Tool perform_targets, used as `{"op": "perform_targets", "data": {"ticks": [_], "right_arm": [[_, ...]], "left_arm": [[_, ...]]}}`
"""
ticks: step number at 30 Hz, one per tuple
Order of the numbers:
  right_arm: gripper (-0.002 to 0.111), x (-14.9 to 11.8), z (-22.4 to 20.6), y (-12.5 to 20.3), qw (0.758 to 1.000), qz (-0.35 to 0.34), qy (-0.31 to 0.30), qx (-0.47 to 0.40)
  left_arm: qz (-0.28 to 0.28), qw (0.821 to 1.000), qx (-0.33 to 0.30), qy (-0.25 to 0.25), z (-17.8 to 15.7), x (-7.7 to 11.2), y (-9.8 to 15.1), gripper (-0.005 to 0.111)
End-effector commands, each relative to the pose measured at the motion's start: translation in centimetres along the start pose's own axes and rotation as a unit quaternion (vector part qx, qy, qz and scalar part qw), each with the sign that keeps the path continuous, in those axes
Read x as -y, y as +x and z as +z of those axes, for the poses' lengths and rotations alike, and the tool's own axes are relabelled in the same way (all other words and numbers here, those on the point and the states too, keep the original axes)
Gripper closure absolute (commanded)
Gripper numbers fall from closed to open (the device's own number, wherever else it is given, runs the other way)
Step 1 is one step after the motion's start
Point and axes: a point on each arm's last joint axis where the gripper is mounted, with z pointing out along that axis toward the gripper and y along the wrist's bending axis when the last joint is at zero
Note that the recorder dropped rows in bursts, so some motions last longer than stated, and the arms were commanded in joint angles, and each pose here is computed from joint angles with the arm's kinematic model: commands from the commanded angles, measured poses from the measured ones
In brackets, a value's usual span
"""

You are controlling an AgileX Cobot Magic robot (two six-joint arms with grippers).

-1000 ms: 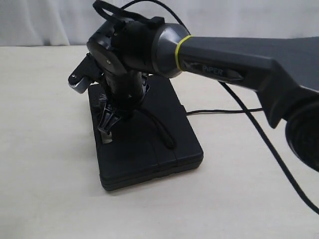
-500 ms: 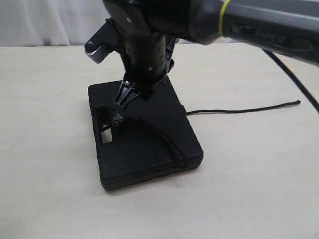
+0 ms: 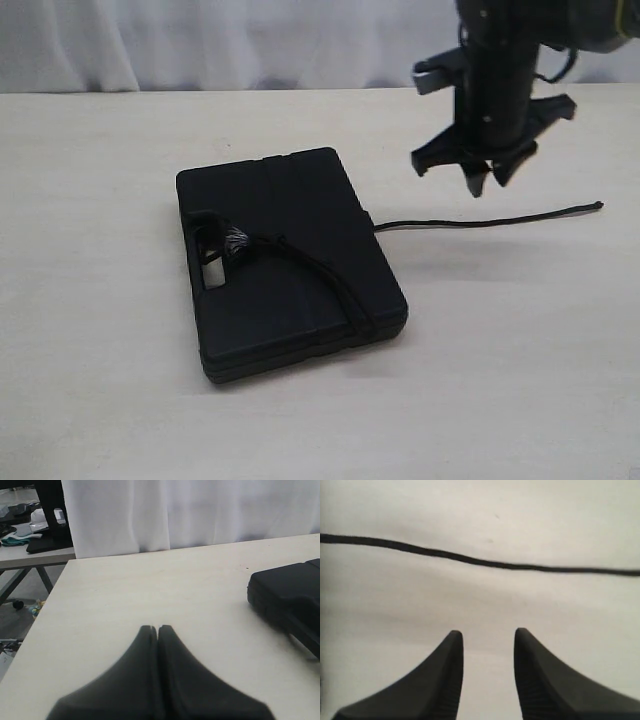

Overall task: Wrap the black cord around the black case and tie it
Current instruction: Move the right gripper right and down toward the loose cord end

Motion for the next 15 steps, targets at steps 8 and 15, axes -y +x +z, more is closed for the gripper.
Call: {"op": "perform_targets", "data": {"ticks": [8,15], "right_arm": [[0.076,10.9,9.6,4.1,0.957,0.271,-0.102,0.0],[0.076,13.2,10.6,4.2,0.945,0.292,-0.135,0.064]], "left_arm": [[-0.004,1.0,0.002,0.003,0.0,0.0,0.1,0.107],[-0.004,1.0,0.002,0.003,0.0,0.0,0.1,0.107]]}}
